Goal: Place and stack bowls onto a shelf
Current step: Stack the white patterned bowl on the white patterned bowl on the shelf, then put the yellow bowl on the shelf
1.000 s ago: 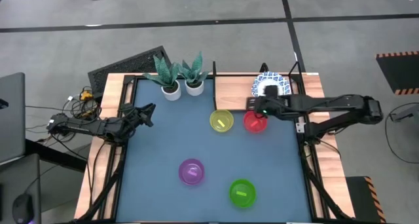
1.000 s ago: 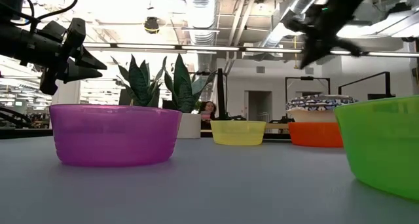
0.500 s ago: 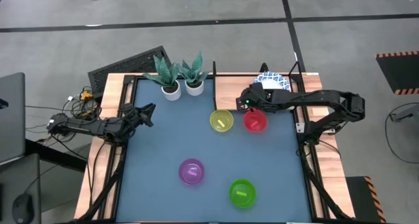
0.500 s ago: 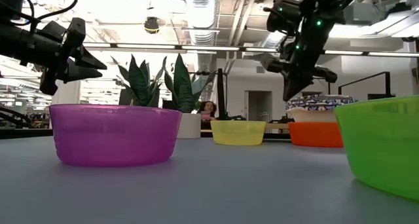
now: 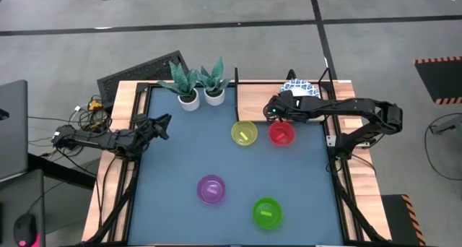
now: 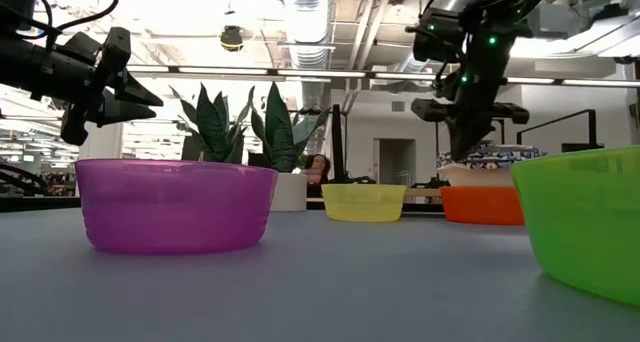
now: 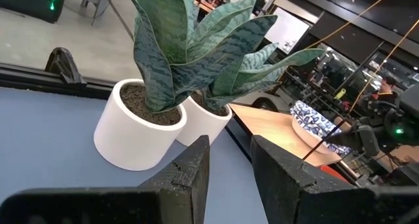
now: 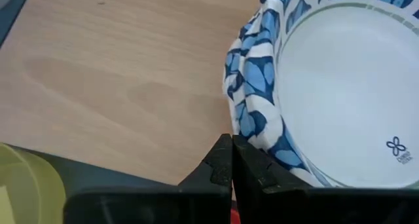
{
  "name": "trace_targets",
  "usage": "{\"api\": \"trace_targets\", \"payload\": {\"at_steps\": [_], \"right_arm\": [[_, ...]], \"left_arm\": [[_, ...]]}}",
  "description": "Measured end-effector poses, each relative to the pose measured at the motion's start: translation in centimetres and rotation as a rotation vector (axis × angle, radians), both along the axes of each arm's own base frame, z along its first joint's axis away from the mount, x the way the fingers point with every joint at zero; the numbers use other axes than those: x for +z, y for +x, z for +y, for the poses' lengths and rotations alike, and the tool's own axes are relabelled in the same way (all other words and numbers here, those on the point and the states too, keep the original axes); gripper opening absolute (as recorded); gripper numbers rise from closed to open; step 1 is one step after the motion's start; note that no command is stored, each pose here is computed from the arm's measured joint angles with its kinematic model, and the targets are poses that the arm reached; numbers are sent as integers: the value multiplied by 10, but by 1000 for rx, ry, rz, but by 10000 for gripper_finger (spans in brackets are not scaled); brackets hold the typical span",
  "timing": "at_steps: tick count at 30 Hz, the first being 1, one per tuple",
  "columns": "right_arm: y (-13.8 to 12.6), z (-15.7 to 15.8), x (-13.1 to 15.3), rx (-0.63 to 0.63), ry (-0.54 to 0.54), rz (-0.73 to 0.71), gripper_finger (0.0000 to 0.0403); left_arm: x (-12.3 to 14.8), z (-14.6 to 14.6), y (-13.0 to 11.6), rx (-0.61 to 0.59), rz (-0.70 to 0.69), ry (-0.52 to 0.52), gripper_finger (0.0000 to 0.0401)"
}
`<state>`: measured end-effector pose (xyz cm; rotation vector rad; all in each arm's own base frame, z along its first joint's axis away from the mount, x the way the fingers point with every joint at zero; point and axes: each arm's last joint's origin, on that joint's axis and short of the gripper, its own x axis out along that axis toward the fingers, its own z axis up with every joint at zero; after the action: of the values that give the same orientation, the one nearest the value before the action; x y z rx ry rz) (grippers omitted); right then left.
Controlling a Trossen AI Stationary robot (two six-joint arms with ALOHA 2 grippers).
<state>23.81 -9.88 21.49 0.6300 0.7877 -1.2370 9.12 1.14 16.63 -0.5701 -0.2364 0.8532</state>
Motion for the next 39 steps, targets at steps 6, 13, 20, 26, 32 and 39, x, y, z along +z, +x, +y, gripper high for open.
{"api": "trace_targets", "payload": {"at_steps": [6, 13, 20, 26, 32, 39], "right_arm": [[-3, -4, 0, -21, 3, 15, 30], [3, 1, 12, 42, -32, -38, 24], [20, 10, 37, 209, -87, -59, 29], [40, 38, 50, 489, -33, -121, 39], [57, 58, 29, 516, 84, -135, 94], [79, 67, -6, 463, 143, -109, 187]], "left_arm": [[0, 0, 0, 8, 1, 1, 98], [0, 0, 0, 9, 2, 1, 98], [0, 0, 0, 14, 2, 1, 98], [0, 0, 0, 15, 2, 1, 98], [0, 0, 0, 14, 2, 1, 98], [0, 0, 0, 14, 2, 1, 98]]}}
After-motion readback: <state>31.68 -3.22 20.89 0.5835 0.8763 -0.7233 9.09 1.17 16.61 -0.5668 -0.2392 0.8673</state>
